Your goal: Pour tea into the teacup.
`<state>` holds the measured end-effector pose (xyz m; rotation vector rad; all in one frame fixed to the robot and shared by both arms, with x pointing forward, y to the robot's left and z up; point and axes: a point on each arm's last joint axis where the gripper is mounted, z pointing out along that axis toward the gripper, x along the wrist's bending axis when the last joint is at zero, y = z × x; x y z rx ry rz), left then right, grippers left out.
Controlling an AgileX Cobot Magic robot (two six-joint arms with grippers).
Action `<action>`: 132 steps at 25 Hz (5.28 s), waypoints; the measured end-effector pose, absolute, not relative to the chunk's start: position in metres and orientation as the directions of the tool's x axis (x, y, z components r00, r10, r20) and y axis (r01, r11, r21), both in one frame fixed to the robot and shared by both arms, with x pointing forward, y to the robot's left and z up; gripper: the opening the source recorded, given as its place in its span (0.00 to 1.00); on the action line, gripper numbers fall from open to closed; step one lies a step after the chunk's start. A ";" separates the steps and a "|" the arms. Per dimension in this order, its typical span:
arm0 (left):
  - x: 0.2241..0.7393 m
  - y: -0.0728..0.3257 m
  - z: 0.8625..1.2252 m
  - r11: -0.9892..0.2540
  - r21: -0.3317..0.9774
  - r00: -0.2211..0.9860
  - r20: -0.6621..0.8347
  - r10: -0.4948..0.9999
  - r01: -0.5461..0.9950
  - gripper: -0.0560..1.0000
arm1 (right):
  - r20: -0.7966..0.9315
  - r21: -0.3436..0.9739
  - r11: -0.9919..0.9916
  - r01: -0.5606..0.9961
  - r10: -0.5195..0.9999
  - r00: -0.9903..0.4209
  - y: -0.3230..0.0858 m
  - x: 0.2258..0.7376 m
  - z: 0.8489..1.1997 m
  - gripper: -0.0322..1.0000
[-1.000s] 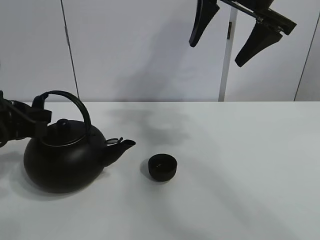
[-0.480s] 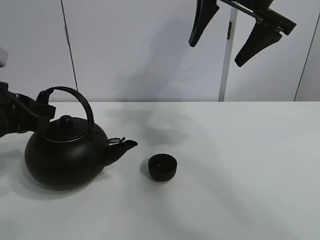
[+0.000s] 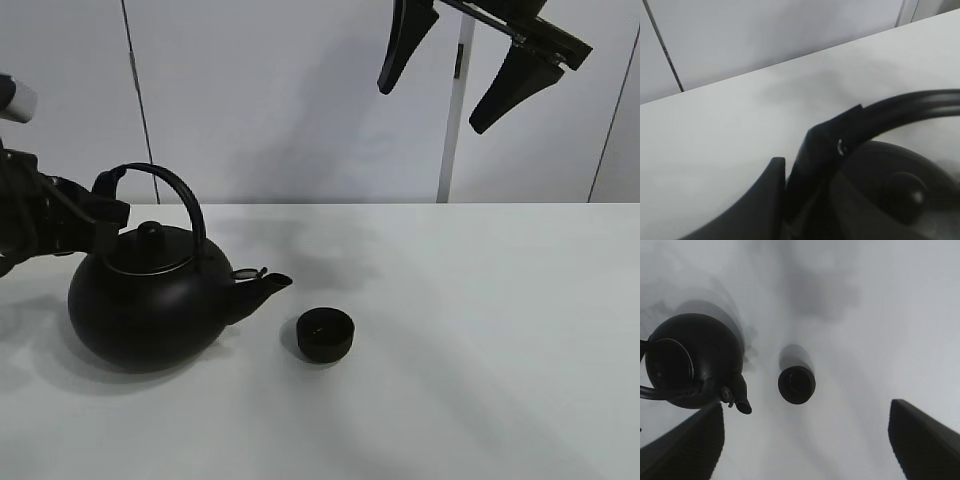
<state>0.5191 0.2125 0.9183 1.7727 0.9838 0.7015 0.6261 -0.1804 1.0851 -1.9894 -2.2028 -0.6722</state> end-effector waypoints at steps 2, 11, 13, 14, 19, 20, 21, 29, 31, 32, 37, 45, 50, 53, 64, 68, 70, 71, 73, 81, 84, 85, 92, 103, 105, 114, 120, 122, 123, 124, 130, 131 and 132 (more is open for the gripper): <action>0.521 0.208 0.919 -0.234 0.920 0.521 0.039 0.853 0.315 0.19 | 0.358 0.256 0.052 0.965 0.922 -0.145 -0.180 0.626 1.085 0.62; 0.533 0.199 0.928 -0.262 0.917 0.535 0.065 0.842 0.301 0.19 | 0.354 0.261 0.067 0.963 0.921 -0.160 -0.180 0.626 1.085 0.62; 0.535 0.199 0.929 -0.266 0.915 0.533 0.068 0.843 0.304 0.19 | 0.354 0.262 0.070 0.962 0.921 -0.163 -0.180 0.626 1.085 0.62; 0.535 0.199 0.929 -0.269 0.913 0.532 0.069 0.844 0.307 0.19 | 0.354 0.263 0.070 0.962 0.921 -0.163 -0.180 0.626 1.085 0.62; 0.538 0.199 0.929 -0.281 0.906 0.529 0.076 0.845 0.317 0.19 | 0.354 0.263 0.070 0.962 0.921 -0.163 -0.180 0.626 1.085 0.62; 0.538 0.199 0.929 -0.281 0.906 0.529 0.077 0.845 0.318 0.19 | 0.354 0.263 0.070 0.962 0.921 -0.163 -0.180 0.626 1.085 0.62; 0.539 0.199 0.930 -0.281 0.906 0.529 0.077 0.845 0.317 0.19 | 0.353 0.263 0.071 0.962 0.921 -0.164 -0.180 0.626 1.085 0.62; 0.539 0.199 0.930 -0.279 0.907 0.528 0.077 0.846 0.315 0.19 | 0.353 0.264 0.073 0.962 0.921 -0.166 -0.180 0.626 1.085 0.62; 0.539 0.199 0.930 -0.280 0.906 0.528 0.077 0.846 0.316 0.19 | 0.353 0.264 0.073 0.962 0.921 -0.166 -0.180 0.626 1.085 0.62; 0.539 0.199 0.930 -0.280 0.907 0.528 0.077 0.846 0.316 0.19 | 0.353 0.264 0.073 0.962 0.921 -0.166 -0.180 0.626 1.085 0.62; 0.541 0.199 0.931 -0.282 0.906 0.526 0.080 0.846 0.316 0.19 | 0.352 0.264 0.074 0.962 0.921 -0.167 -0.180 0.626 1.085 0.62; 0.540 0.200 0.928 -0.303 0.890 0.524 0.088 0.847 0.341 0.19 | 0.352 0.264 0.074 0.962 0.921 -0.168 -0.180 0.626 1.085 0.62; 0.544 0.199 0.932 -0.305 0.893 0.523 0.096 0.847 0.331 0.19 | 0.352 0.264 0.075 0.962 0.921 -0.168 -0.180 0.626 1.085 0.62; 0.549 0.198 0.936 -0.307 0.894 0.519 0.103 0.849 0.325 0.19 | 0.352 0.264 0.075 0.962 0.921 -0.168 -0.180 0.626 1.085 0.62; 0.545 0.187 0.934 -0.377 0.871 0.567 0.147 0.810 0.313 0.18 | 0.352 0.265 0.076 0.961 0.920 -0.170 -0.180 0.626 1.085 0.62; 0.549 0.185 0.938 -0.377 0.872 0.560 0.152 0.814 0.313 0.18 | 0.352 0.265 0.077 0.961 0.920 -0.170 -0.180 0.626 1.085 0.62; 0.551 0.184 0.939 -0.377 0.872 0.558 0.153 0.815 0.312 0.18 | 0.352 0.265 0.076 0.961 0.920 -0.170 -0.180 0.626 1.085 0.62; 0.552 0.184 0.940 -0.378 0.871 0.557 0.154 0.816 0.313 0.18 | 0.352 0.265 0.076 0.961 0.920 -0.170 -0.180 0.626 1.085 0.62; 0.552 0.183 0.940 -0.388 0.864 0.558 0.160 0.815 0.320 0.18 | 0.352 0.265 0.076 0.961 0.920 -0.170 -0.180 0.626 1.085 0.62; 0.549 0.178 0.938 -0.435 0.847 0.585 0.193 0.787 0.305 0.18 | 0.352 0.265 0.077 0.961 0.920 -0.171 -0.180 0.626 1.085 0.62; 0.548 0.178 0.937 -0.443 0.838 0.585 0.195 0.787 0.317 0.18 | 0.352 0.265 0.077 0.961 0.920 -0.171 -0.180 0.626 1.085 0.62; 0.548 0.179 0.936 -0.445 0.837 0.585 0.195 0.787 0.320 0.18 | 0.352 0.265 0.077 0.961 0.920 -0.171 -0.180 0.626 1.085 0.62; 0.548 0.179 0.936 -0.449 0.834 0.585 0.197 0.787 0.322 0.18 | 0.352 0.265 0.077 0.961 0.920 -0.171 -0.180 0.626 1.085 0.62; 0.554 0.178 0.941 -0.454 0.830 0.577 0.207 0.790 0.323 0.18 | 0.355 0.265 0.076 0.961 0.919 -0.171 -0.180 0.626 1.085 0.62; 0.556 0.177 0.944 -0.456 0.830 0.576 0.211 0.790 0.321 0.18 | 0.355 0.265 0.076 0.961 0.919 -0.171 -0.180 0.626 1.085 0.62; 0.551 0.165 0.942 -0.507 0.810 0.617 0.243 0.749 0.296 0.18 | 0.355 0.265 0.076 0.961 0.919 -0.171 -0.180 0.626 1.085 0.62; 0.553 0.165 0.945 -0.521 0.801 0.617 0.256 0.744 0.296 0.18 | 0.355 0.265 0.076 0.961 0.919 -0.171 -0.180 0.626 1.085 0.62; 0.556 0.165 0.946 -0.523 0.798 0.614 0.259 0.746 0.299 0.18 | 0.355 0.265 0.076 0.961 0.919 -0.171 -0.180 0.626 1.085 0.62; 0.556 0.165 0.947 -0.524 0.797 0.613 0.260 0.746 0.299 0.18 | 0.355 0.265 0.076 0.961 0.919 -0.171 -0.180 0.626 1.085 0.62; 0.556 0.165 0.947 -0.524 0.797 0.613 0.260 0.746 0.300 0.18 | 0.355 0.265 0.076 0.961 0.919 -0.171 -0.180 0.626 1.085 0.62; 0.556 0.165 0.946 -0.530 0.790 0.613 0.260 0.746 0.310 0.18 | 0.355 0.265 0.076 0.961 0.919 -0.171 -0.180 0.626 1.085 0.62; 0.556 0.165 0.946 -0.530 0.790 0.613 0.260 0.746 0.310 0.18 | 0.355 0.265 0.076 0.961 0.919 -0.171 -0.180 0.626 1.085 0.62; 0.556 0.165 0.946 -0.530 0.789 0.613 0.260 0.746 0.310 0.18 | 0.355 0.265 0.076 0.961 0.919 -0.171 -0.180 0.626 1.085 0.62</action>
